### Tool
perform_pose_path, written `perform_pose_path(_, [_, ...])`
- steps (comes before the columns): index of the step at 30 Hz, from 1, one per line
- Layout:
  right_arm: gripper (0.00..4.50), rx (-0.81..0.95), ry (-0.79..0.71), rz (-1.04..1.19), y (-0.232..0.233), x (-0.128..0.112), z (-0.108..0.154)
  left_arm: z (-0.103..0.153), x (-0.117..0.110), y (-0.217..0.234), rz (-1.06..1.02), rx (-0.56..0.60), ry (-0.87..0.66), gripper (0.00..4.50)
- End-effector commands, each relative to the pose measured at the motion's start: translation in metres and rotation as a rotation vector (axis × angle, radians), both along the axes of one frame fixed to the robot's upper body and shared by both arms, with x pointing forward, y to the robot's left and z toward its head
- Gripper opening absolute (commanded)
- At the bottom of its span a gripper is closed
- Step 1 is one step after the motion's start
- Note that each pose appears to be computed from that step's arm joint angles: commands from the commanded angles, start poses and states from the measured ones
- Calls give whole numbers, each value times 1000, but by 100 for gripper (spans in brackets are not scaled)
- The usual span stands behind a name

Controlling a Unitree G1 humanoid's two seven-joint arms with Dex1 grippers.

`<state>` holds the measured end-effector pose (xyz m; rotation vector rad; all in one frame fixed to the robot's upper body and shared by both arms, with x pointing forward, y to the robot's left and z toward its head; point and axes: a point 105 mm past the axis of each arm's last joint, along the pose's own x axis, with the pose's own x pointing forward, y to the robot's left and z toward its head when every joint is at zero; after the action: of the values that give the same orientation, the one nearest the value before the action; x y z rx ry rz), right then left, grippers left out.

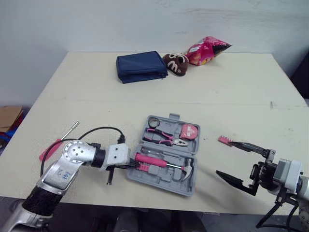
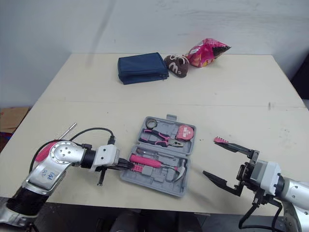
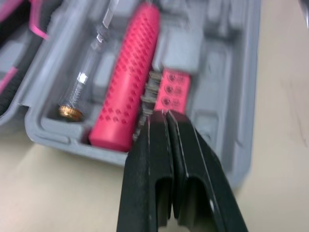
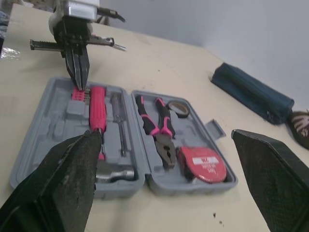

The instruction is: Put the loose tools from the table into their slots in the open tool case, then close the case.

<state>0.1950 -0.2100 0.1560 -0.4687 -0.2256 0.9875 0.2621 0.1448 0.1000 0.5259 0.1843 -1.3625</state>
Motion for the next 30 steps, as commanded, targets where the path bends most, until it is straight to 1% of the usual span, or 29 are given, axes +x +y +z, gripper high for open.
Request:
perform_pose_path(1, [450, -31, -23, -103, -29, -3, 7, 38, 2, 34, 94, -192, -86, 53])
perform_pose_path(3, [450, -58, -14, -157, -48, -7, 6, 48, 3, 62, 199, -238, -121, 129])
perform_pose_path(4, [450, -67, -11, -179, -56, -9, 7, 51, 3, 78, 263, -239, -129, 172])
perform_pose_path(6, [450, -79, -7, -231, -73, -13, 10, 53, 1, 115, 399, -224, -148, 263])
perform_pose_path(9, [450, -110, 3, -328, -104, -19, 7, 50, -11, 176, 625, -170, -169, 411])
perform_pose_path(10, [450, -113, 3, -357, -111, -20, 6, 47, -17, 192, 674, -147, -165, 444])
perform_pose_path(12, [450, -124, 8, -442, -134, -24, 1, 42, -37, 234, 824, -112, -139, 444])
perform_pose_path(15, [450, -139, 21, -553, -166, -32, -1, 41, -63, 278, 1002, -83, -155, 444])
perform_pose_path(19, [450, -142, 48, -673, -200, -45, -3, 42, -91, 318, 1208, -68, -204, 444])
perform_pose_path(21, [450, -143, 63, -711, -211, -50, -5, 40, -100, 328, 1260, -39, -214, 444])
perform_pose_path(22, [450, -136, 72, -735, -215, -53, -6, 37, -103, 332, 1282, -13, -214, 444])
perform_pose_path(25, [450, -120, 78, -786, -225, -57, -8, 39, -102, 333, 1291, -31, -242, 444])
perform_pose_path(28, [450, -103, 71, -795, -225, -54, -9, 45, -90, 321, 1240, -98, -273, 444])
perform_pose_path(30, [450, -90, 66, -750, -216, -44, -9, 49, -78, 307, 1180, -138, -288, 444])
